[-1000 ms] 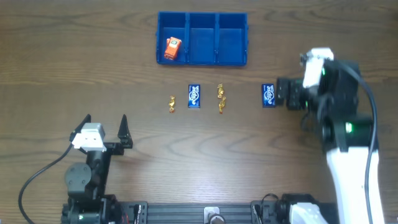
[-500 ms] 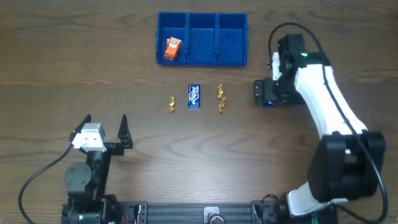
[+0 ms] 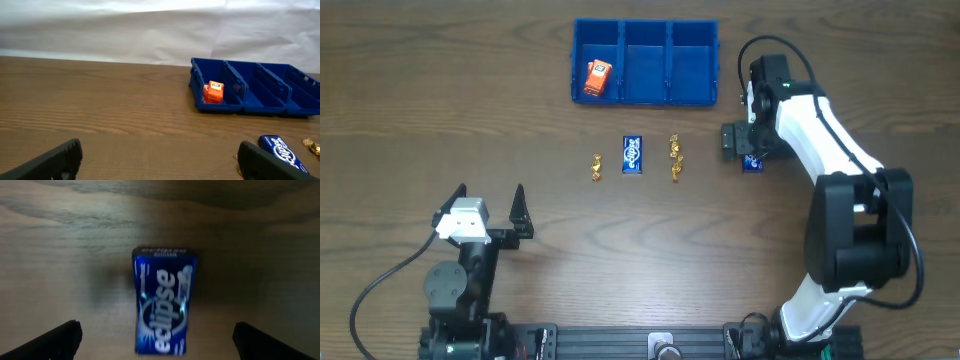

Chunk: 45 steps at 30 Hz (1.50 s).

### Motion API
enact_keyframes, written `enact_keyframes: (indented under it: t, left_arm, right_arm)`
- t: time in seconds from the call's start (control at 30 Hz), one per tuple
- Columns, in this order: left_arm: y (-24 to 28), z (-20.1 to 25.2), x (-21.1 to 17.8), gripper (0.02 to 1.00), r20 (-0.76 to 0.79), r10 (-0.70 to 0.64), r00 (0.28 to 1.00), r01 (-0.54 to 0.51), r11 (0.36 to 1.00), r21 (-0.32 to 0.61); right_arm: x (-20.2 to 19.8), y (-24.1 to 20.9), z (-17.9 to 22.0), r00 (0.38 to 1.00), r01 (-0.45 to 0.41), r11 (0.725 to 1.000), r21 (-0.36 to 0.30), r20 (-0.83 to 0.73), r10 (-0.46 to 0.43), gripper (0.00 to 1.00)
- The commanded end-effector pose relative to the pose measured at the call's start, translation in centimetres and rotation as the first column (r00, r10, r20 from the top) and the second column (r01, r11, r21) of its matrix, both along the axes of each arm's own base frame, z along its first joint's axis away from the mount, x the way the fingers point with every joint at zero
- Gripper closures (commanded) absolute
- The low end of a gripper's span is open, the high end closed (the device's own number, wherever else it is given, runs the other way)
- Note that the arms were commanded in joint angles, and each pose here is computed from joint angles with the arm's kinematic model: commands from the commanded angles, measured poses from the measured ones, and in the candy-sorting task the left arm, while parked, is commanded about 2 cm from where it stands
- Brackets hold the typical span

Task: Sort Candies Into Trays

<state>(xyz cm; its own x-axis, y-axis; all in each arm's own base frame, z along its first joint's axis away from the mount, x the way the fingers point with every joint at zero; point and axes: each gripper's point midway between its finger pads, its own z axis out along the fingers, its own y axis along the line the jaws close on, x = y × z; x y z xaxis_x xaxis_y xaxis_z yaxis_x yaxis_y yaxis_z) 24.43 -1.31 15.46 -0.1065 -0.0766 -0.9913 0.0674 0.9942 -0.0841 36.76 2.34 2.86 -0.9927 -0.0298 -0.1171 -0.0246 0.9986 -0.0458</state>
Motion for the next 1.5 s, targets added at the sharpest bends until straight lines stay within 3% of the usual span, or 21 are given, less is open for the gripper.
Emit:
enact_keyframes:
  t: [0.03, 0.93, 1.37, 1.5]
  left_arm:
    - [-0.3, -1.6, -0.1, 0.02, -0.048, -0.019, 0.999, 0.019, 1.0, 0.004]
    - [-0.3, -1.6, -0.1, 0.02, -0.048, -0.019, 0.999, 0.019, 1.0, 0.004]
    - [-0.3, -1.6, -0.1, 0.02, -0.048, -0.019, 0.999, 0.019, 1.0, 0.004]
    - [-0.3, -1.6, -0.1, 0.02, -0.048, -0.019, 0.999, 0.019, 1.0, 0.004]
  right_arm:
    - [0.9, -0.6, -1.1, 1.0, 0.023, 1.0, -0.015, 0.007, -0.023, 0.025]
    - [0.4, -0.6, -3.6, 0.999, 0.026, 1.0, 0.0, -0.031, -0.026, 0.176]
    - [0.3, -0.3, -3.7, 0.999, 0.024, 1.0, 0.012, -0.034, -0.024, 0.527]
    - [0.3, -0.3, -3.7, 0.999, 0.024, 1.0, 0.013, -0.035, -0.023, 0.704]
